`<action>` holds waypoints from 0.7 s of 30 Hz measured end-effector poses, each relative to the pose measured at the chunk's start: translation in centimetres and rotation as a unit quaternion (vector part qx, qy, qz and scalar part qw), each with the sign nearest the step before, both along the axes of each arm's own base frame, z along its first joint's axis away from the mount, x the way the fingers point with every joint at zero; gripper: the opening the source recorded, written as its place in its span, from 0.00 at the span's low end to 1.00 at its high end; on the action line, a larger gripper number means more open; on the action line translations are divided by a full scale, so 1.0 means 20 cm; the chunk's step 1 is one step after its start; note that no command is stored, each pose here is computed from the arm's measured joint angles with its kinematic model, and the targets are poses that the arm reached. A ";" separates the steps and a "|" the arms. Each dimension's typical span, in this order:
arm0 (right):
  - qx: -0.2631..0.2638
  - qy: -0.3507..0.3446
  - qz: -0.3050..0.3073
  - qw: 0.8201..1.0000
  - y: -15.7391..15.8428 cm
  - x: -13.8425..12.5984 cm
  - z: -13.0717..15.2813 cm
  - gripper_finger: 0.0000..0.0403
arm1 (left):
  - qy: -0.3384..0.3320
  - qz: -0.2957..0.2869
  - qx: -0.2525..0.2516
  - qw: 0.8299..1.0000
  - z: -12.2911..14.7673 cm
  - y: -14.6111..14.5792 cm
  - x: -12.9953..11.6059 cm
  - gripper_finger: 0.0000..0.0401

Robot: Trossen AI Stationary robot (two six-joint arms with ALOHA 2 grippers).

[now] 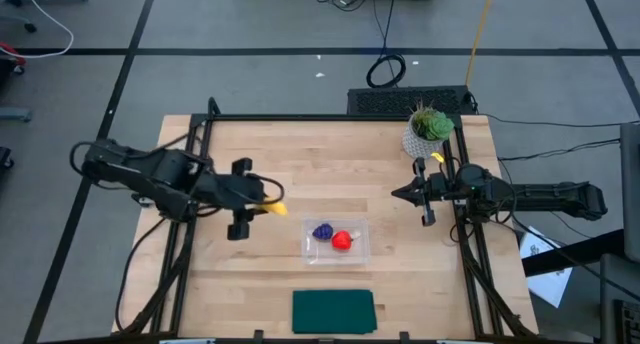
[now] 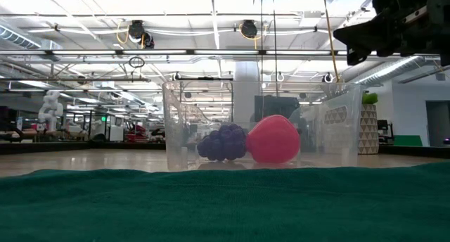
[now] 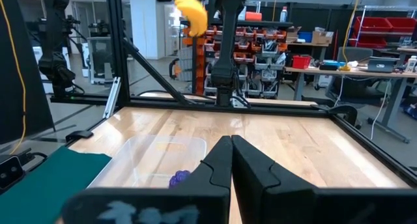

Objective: Pick and placing Produce into tupperware
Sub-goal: Put the banana into the transparent bin

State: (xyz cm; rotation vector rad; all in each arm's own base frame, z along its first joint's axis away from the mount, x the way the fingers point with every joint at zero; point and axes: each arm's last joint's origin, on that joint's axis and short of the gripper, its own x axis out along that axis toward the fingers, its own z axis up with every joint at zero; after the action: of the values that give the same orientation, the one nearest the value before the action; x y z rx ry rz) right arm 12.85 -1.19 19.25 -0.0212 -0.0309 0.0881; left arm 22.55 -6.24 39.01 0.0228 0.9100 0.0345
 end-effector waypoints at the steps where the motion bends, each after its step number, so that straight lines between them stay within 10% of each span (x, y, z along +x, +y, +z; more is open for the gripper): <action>1: 0.000 0.001 0.000 1.000 0.00 0.00 0.00 0.00 | -0.007 0.001 -0.001 1.000 0.01 0.01 -0.02 0.41; 21: 0.001 0.005 0.000 1.000 0.00 0.00 -0.01 0.00 | -0.070 -0.013 0.008 0.997 0.12 0.05 -0.16 0.41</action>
State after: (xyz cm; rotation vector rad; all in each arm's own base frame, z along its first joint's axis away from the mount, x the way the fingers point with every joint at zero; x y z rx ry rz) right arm 12.93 -1.20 19.14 -0.0194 -0.0213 0.0880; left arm 19.45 -5.22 41.49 0.0471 0.7682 0.0182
